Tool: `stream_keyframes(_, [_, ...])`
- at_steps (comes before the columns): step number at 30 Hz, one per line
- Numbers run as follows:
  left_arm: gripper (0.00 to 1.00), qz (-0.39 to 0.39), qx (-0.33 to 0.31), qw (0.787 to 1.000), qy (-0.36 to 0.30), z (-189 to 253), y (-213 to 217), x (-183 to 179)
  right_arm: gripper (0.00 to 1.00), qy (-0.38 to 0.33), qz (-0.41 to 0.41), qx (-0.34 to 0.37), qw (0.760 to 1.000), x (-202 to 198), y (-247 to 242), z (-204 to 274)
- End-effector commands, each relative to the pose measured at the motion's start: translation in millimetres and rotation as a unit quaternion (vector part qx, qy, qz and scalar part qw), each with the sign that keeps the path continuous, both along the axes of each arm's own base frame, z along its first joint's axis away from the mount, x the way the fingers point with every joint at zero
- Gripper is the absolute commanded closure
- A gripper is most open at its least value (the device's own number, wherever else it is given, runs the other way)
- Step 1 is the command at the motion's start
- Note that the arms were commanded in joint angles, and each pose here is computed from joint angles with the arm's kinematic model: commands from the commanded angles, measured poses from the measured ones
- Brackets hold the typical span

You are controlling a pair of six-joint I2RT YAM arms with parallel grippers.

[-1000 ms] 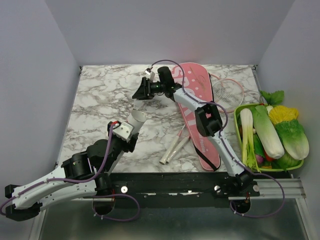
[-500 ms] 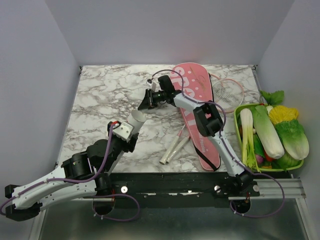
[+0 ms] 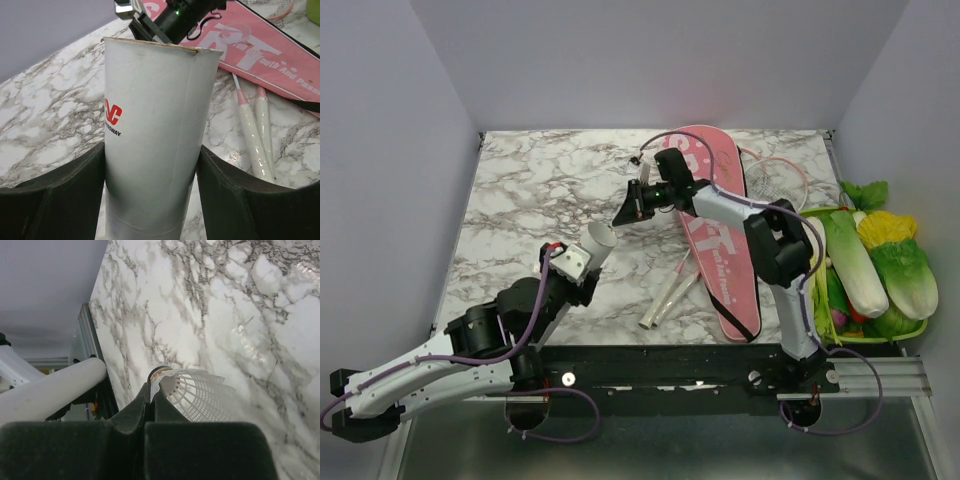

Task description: Pack up the badminton gear

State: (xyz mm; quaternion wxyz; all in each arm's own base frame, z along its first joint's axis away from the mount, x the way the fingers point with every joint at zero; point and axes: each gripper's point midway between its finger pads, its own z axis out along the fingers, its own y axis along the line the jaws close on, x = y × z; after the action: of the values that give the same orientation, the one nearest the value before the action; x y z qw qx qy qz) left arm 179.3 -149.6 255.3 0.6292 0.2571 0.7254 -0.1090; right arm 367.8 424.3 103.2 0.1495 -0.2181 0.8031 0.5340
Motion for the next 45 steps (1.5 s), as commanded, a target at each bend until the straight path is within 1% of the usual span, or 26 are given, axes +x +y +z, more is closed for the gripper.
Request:
stream_keyframes(1, [1.0,-0.031,-0.02,0.998,0.055,-16.9,-15.8,-11.3,0.99,-0.107,-0.019,0.001,0.994,-13.8,-19.9,57.7])
stream_keyframes(2, [1.0,-0.04,-0.014,0.997,0.059,-20.9,-20.0,-12.8,0.99,-0.121,-0.03,-0.004,0.992,-14.8,-26.3,65.7])
stream_keyframes(3, [1.0,-0.059,-0.014,0.996,0.064,-22.2,-26.3,-16.3,0.99,-0.147,-0.036,0.008,0.988,-23.5,-33.5,94.9])
stream_keyframes(5, [1.0,-0.074,-0.004,0.995,0.069,-24.8,-34.0,-17.8,0.99,-0.165,-0.036,-0.003,0.986,-38.4,-45.8,96.1])
stream_keyframes(6, [1.0,-0.091,-0.001,0.993,0.075,-26.9,-39.4,-21.5,0.99,-0.186,-0.035,0.001,0.982,-50.9,-52.8,118.9])
stream_keyframes(9, [1.0,-0.121,0.002,0.989,0.083,-29.7,-50.8,-27.1,0.99,-0.218,-0.029,-0.019,0.975,-73.3,-64.7,130.3])
stream_keyframes(10, [1.0,-0.14,-0.002,0.986,0.087,-29.3,-57.3,-31.4,0.99,-0.245,-0.026,-0.011,0.969,-85.5,-68.4,150.3])
stream_keyframes(12, [1.0,-0.155,0.004,0.984,0.091,-32.3,-61.9,-34.7,0.99,-0.257,-0.035,-0.027,0.965,-95.5,-76.8,153.6])
stream_keyframes(13, [1.0,-0.166,0.003,0.982,0.093,-32.4,-65.4,-37.3,0.99,-0.281,-0.031,-0.02,0.959,-107.9,-80.5,169.7])
stream_keyframes(16, [1.0,-0.176,0.003,0.98,0.096,-32.5,-69.0,-39.3,0.99,-0.297,-0.033,-0.025,0.954,-124.5,-91.7,178.3])
stream_keyframes(17, [1.0,-0.179,0.001,0.979,0.096,-32.2,-69.7,-40.6,0.99,-0.312,-0.036,-0.012,0.949,-133.5,-97.8,193.3])
stream_keyframes(22, [1.0,-0.186,-0.008,0.978,0.093,-29.2,-70.7,-42.4,0.99,-0.322,-0.014,0.0,0.947,-163.8,-111.3,212.3])
stream_keyframes(27, [1.0,-0.197,-0.016,0.976,0.091,-26.3,-72.6,-45.6,0.99,-0.309,0.014,0.004,0.951,-184.0,-116.4,213.2])
stream_keyframes(36, [1.0,-0.207,-0.025,0.974,0.087,-22.6,-74.8,-48.4,0.99,-0.276,0.058,0.019,0.959,-207.3,-97.9,200.3])
stream_keyframes(45, [1.0,-0.207,-0.042,0.975,0.074,-13.6,-70.6,-49.4,0.99,-0.247,0.106,0.048,0.962,-234.6,-78.8,196.6])
